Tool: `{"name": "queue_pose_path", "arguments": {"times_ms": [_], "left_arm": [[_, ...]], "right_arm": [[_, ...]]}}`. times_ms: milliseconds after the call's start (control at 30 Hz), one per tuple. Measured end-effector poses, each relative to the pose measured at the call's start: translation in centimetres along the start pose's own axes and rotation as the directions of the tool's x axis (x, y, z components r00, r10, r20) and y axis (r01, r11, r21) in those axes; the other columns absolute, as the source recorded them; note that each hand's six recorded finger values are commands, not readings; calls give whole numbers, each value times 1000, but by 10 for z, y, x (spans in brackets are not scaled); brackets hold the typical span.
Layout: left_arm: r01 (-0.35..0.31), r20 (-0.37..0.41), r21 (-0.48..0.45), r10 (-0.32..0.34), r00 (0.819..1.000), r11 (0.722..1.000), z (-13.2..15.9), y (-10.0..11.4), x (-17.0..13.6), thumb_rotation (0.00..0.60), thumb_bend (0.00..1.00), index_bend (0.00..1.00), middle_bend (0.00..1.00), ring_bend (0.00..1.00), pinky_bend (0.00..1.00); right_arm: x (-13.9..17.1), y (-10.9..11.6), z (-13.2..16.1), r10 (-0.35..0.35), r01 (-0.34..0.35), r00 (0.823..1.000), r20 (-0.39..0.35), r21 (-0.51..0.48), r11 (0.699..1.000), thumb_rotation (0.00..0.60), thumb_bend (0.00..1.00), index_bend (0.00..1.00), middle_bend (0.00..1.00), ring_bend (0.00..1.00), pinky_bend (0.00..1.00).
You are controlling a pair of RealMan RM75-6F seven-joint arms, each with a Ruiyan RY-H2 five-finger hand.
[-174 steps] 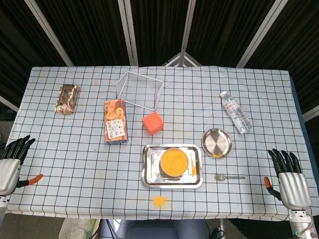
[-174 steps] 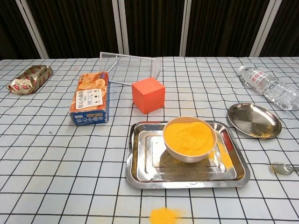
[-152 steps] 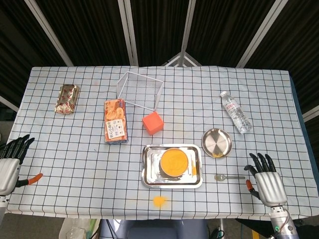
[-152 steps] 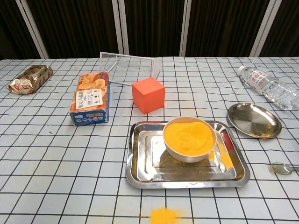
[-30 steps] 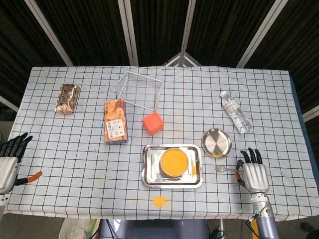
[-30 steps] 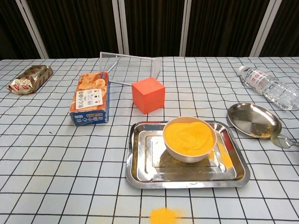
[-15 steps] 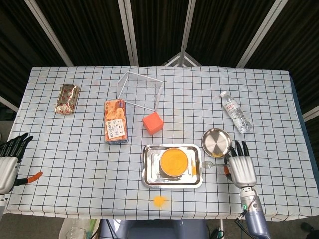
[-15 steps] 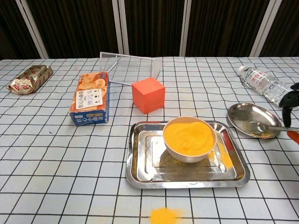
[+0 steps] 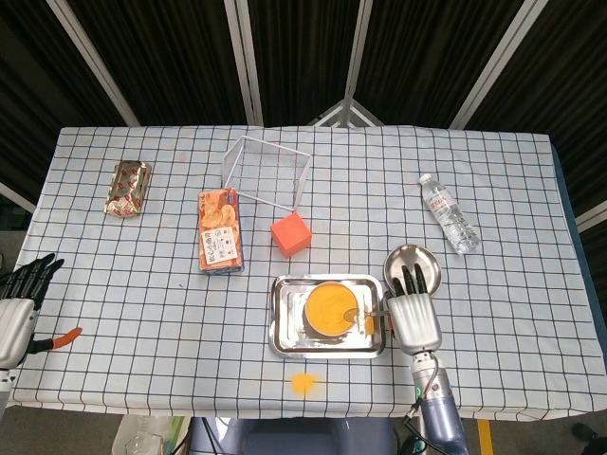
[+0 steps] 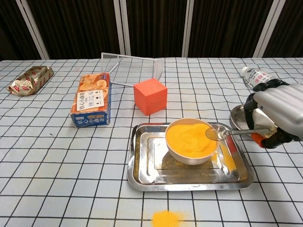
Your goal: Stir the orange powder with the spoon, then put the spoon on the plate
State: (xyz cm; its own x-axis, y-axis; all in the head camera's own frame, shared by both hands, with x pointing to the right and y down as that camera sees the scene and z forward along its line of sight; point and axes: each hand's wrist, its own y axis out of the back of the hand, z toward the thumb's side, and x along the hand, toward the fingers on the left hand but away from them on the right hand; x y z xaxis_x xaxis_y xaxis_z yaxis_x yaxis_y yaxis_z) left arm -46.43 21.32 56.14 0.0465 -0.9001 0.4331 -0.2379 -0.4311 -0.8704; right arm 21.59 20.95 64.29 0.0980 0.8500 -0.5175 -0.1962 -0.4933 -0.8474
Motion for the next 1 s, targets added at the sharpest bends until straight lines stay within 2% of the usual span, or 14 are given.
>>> {"name": "queue_pose_path", "arguments": {"times_ms": [367, 700, 1000], "left_arm": [[10, -2, -9, -10, 1000, 1000, 0, -1, 1, 600, 0, 0, 0, 0, 0], [11, 2, -16, -11, 1000, 1000, 1, 0, 0, 600, 0, 0, 0, 0, 0], [16, 4, -19, -16, 1000, 1000, 2, -1, 1, 600, 0, 0, 0, 0, 0]], "right_arm": [[-17, 2, 16, 12, -12, 999, 50, 16, 1000, 600, 452, 598, 294, 102, 0], [-15, -5, 32, 22, -24, 999, 45, 46, 999, 600, 452, 593, 294, 94, 0], [-11, -4, 40, 13, -15, 999, 37, 41, 999, 600, 452, 445, 293, 77, 0]]}}
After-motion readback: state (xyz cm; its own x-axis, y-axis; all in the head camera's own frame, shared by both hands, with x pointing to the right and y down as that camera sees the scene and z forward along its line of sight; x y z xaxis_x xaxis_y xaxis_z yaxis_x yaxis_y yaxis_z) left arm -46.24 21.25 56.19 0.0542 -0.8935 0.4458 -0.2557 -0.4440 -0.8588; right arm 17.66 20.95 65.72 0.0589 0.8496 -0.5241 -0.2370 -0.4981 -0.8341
